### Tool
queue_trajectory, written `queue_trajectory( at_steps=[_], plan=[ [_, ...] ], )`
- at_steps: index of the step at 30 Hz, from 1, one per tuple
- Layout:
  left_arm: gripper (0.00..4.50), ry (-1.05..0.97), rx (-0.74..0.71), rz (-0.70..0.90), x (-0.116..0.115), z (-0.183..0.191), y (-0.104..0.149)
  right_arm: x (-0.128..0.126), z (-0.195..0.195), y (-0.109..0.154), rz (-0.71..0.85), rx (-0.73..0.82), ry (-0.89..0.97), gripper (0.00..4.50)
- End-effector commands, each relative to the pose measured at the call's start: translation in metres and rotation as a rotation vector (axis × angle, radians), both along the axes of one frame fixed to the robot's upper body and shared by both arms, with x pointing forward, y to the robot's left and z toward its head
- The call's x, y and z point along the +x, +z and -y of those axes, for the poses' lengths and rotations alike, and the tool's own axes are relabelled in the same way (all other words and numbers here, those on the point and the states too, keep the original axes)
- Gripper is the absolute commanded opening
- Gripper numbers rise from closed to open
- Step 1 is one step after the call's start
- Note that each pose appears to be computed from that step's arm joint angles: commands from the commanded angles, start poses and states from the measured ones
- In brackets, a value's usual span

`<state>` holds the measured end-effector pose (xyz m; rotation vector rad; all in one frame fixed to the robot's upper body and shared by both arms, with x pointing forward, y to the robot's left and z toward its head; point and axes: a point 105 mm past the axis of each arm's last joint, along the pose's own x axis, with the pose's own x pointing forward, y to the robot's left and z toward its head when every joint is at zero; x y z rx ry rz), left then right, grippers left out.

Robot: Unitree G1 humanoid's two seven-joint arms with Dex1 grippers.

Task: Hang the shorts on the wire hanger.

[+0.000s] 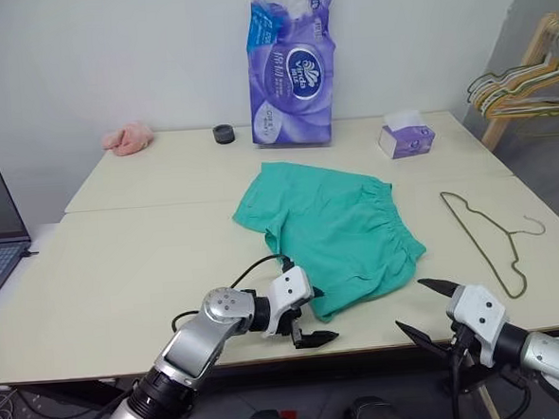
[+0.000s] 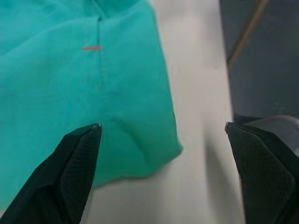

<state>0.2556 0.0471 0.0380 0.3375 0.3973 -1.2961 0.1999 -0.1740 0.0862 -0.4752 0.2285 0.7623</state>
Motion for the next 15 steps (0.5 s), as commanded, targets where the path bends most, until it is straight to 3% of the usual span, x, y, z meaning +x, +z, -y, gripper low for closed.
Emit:
queue_trajectory(
  at_steps=[1,3,7,12,15],
  plan=[
    [4.3,0.028,0.029,0.086,0.011,0.002,-0.001,0.006,-0.001,0.013,0.105,-0.027,0.002,4.5],
    [3.91,0.027,0.043,0.094,0.012,-0.001,-0.004,0.013,0.005,0.014,0.152,-0.075,-0.019,4.5],
    [2.65,0.047,0.049,0.124,0.018,-0.006,-0.002,0.027,0.018,0.012,0.246,-0.247,-0.015,4.5],
    [1.12,0.059,0.013,0.144,0.023,-0.008,0.01,0.045,0.039,-0.007,0.352,-0.654,0.158,4.5],
    [0.13,0.065,0.0,0.152,0.026,-0.01,0.017,0.056,0.045,-0.012,0.388,-0.744,0.209,4.5]
  ],
)
